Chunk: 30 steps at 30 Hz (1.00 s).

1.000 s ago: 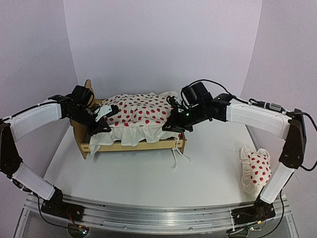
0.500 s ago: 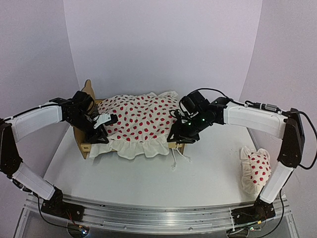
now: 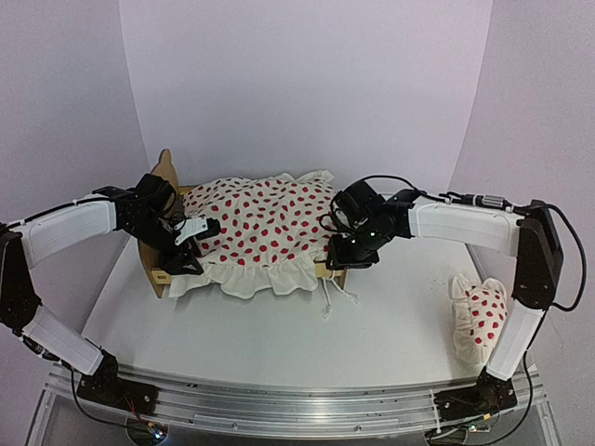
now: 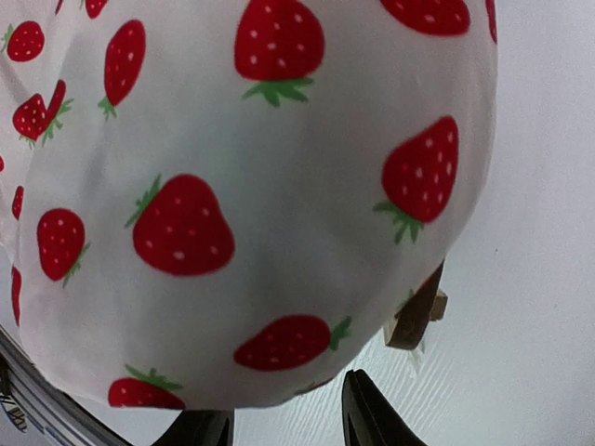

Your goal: Set up the pet bed

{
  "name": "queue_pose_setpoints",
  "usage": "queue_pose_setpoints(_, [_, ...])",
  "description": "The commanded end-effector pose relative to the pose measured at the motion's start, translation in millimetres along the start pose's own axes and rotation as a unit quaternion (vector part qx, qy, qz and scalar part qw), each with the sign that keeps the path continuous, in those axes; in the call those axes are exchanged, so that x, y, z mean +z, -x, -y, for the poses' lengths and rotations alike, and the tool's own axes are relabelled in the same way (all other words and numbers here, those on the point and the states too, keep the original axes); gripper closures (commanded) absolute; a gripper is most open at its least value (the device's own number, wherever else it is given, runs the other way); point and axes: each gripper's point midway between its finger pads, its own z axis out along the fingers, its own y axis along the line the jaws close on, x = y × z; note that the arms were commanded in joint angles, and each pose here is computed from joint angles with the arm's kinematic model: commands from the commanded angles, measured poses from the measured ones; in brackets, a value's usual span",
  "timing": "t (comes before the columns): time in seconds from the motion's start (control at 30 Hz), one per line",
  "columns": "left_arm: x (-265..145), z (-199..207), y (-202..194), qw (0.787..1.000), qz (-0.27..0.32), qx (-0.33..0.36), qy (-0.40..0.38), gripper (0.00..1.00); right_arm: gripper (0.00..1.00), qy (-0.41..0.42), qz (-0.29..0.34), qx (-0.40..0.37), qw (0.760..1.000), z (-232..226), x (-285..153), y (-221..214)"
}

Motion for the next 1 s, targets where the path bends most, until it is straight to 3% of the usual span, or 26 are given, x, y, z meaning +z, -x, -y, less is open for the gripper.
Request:
queue_pose_setpoints(0.0, [-6.6,-15.8,-4.1,0.998,-0.012,0.019,0.051,0.54,0.71,0.002,0.066,-0.015,0.998,-7.3,-3.3,39.0])
queue_pose_setpoints(0.07, [-7.5,-19.0,-4.0,0.998,-0.014,0.02,0.059,0.71,0.84,-0.002,0.069,-0.013,0.998,-4.2,-3.2,42.3])
queue_pose_setpoints(0.2, [-10.1,-26.7,-5.7,0.996,-0.024,0.023,0.079,0.99,1.0,-0.01,0.08,-0.002,0.997,9.9,-14.6,45.8])
queue_pose_setpoints(0.43, [-18.4,-40.7,-14.5,0.991,-0.051,0.023,0.119,1.0,1.0,0.055,0.068,-0.034,0.996,9.5,-47.4,39.1])
queue_pose_setpoints(0.6, [-17.5,-42.5,-32.2,0.988,-0.077,0.017,0.13,1.0,1.0,0.104,-0.011,-0.071,0.992,1.2,-55.7,13.5])
queue_pose_setpoints(0.8, [-20.6,-46.2,-31.4,0.987,-0.079,0.02,0.139,1.0,1.0,0.086,-0.109,-0.111,0.984,8.6,-57.6,-13.8])
queue_pose_setpoints(0.97, [-25.3,-52.9,-27.3,0.985,-0.076,0.023,0.154,1.0,1.0,0.089,-0.077,-0.131,0.984,1.6,-83.0,6.4])
